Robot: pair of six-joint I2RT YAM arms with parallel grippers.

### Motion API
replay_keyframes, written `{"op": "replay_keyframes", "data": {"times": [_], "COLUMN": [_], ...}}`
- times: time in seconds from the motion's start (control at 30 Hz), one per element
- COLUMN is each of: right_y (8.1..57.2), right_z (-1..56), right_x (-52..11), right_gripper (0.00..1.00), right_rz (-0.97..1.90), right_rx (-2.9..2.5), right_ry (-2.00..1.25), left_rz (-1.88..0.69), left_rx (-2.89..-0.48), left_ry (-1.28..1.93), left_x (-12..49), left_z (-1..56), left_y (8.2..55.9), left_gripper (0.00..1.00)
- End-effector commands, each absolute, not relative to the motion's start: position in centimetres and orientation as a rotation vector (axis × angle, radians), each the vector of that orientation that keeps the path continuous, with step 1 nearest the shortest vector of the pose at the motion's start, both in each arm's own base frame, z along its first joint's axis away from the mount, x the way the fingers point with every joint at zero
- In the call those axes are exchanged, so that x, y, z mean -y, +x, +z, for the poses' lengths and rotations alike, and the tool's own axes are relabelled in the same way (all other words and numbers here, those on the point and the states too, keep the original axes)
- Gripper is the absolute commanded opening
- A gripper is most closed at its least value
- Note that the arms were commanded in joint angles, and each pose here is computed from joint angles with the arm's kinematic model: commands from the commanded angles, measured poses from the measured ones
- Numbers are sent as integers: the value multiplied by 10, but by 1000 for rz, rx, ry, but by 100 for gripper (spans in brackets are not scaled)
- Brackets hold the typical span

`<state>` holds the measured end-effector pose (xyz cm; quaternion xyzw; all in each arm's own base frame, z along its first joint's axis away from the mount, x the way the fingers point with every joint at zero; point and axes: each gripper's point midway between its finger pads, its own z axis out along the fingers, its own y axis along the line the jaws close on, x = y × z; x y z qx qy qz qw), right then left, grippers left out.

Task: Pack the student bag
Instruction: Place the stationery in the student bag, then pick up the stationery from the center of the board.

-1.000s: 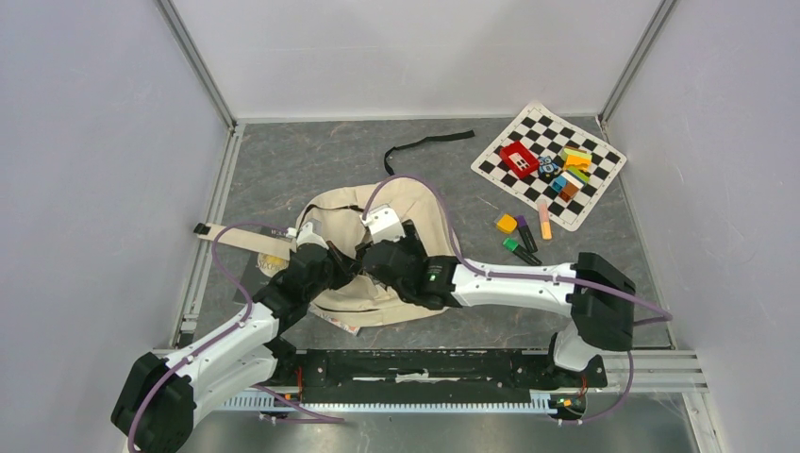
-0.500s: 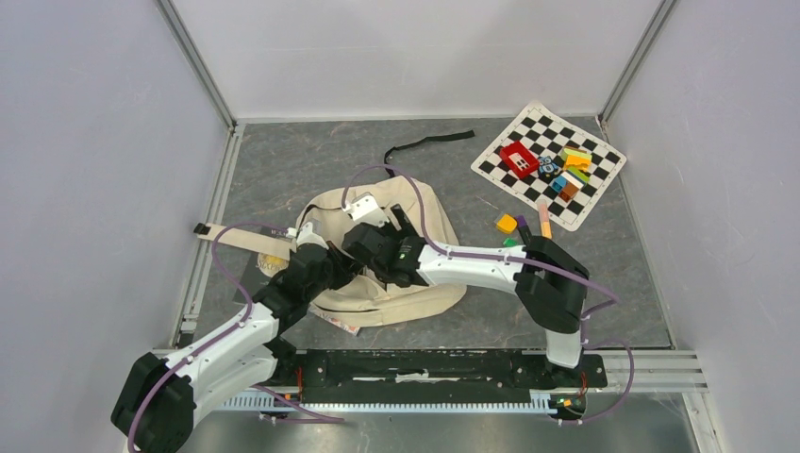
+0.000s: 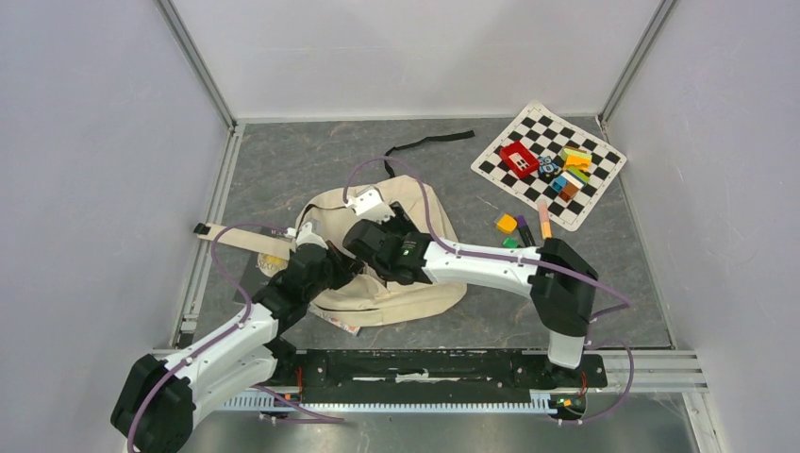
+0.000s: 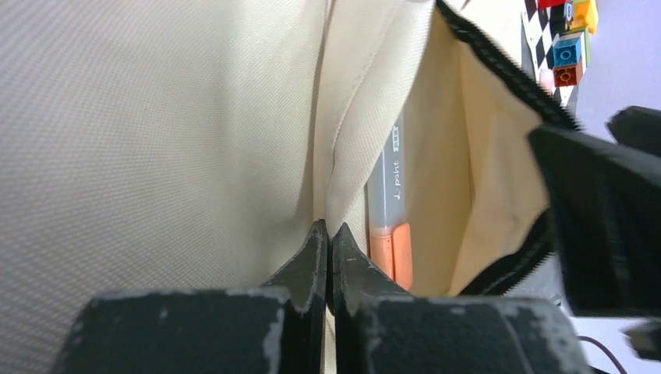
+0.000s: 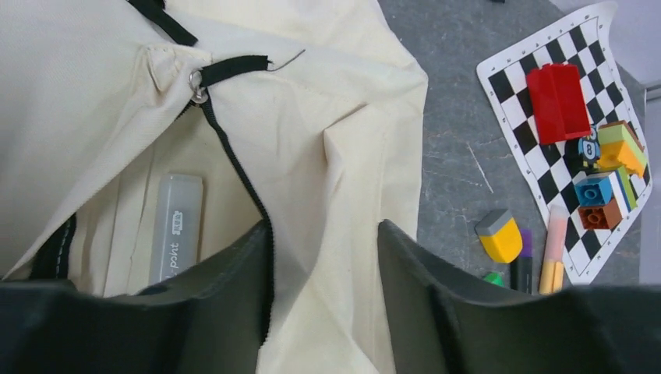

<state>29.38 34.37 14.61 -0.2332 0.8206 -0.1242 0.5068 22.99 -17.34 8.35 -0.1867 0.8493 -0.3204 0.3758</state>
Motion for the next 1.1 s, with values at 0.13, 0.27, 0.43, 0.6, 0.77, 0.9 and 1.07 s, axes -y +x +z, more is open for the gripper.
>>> {"op": "replay_keyframes", "data": {"times": [0.13, 0.27, 0.43, 0.6, 0.77, 0.9, 1.07], "right_y": [290, 288, 281, 283, 297, 309, 312], "right_z": [197, 196, 213, 226, 210, 166, 108], "right_x": [-339, -348, -346, -313, -251, -186, -117], "right_gripper": [37, 49, 87, 93, 92, 88, 84], "right_rz": [-197, -147, 31, 187, 185, 94, 77], "right_rx": [-1935, -1955, -1982, -2013, -2090, -2224, -2386], "right_ry": [-505, -543, -590, -608, -585, -523, -376], "left_rz": [-855, -847, -821, -827, -860, -858, -849], "left_rx": [-2181, -2193, -2268, -2362, -2442, -2464, -2441], "left_ry": [-457, -410, -289, -161, -77, -55, -88], "left_x": [183, 187, 192, 203, 213, 214, 208], "left_z": [93, 99, 101, 100, 99, 98, 97], "left_y": [233, 236, 232, 228, 227, 231, 235], "left_gripper": [2, 2, 2, 2, 2, 2, 2]}}
